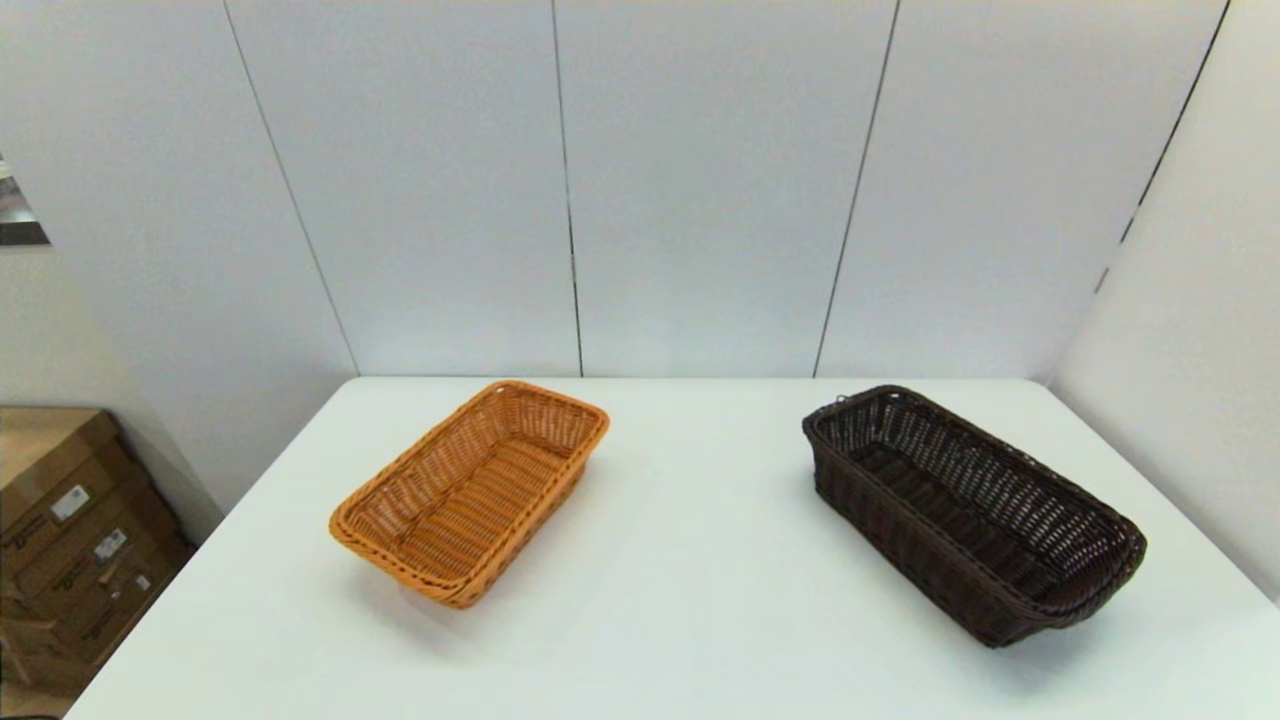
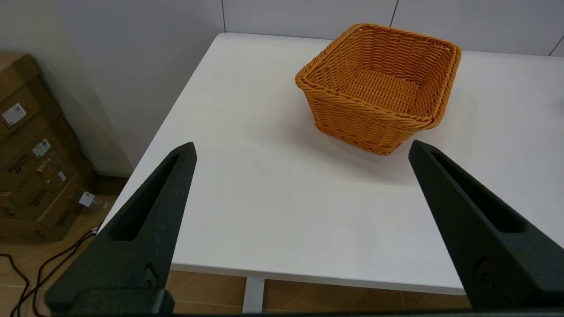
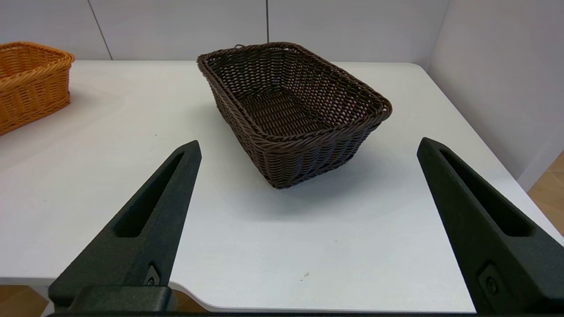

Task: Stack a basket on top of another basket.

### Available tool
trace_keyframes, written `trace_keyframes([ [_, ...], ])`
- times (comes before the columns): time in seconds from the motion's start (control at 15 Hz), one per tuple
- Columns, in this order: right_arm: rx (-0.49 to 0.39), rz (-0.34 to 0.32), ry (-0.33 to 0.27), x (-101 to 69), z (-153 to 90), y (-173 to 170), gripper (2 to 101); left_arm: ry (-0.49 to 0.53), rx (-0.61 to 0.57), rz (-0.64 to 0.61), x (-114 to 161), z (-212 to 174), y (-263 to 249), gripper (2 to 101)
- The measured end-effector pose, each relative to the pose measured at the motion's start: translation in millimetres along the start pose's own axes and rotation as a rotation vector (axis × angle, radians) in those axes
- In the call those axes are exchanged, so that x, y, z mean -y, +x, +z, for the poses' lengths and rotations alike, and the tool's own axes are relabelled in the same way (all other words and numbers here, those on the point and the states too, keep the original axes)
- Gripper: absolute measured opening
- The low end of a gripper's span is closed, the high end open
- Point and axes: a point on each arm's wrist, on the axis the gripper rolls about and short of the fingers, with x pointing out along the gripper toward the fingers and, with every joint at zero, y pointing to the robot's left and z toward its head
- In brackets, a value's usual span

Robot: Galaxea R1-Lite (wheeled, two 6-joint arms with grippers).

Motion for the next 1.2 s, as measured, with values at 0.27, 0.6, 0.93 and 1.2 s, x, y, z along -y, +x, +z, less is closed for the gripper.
trace_keyframes([
  [0.27,0.0,0.0,0.0,0.0,0,0,97.3,0.028,-0.042,0.003,0,0,-3,97.8],
  [0.6,-0.001,0.0,0.0,0.0,0,0,97.3,0.02,-0.037,-0.002,2,32,-8,97.8],
  [0.93,-0.001,0.0,0.0,0.0,0,0,97.4,-0.094,-0.173,0.02,8,90,23,97.8],
  [1.2,-0.001,0.0,0.0,0.0,0,0,97.3,-0.243,-0.304,0.064,13,120,76,97.8],
])
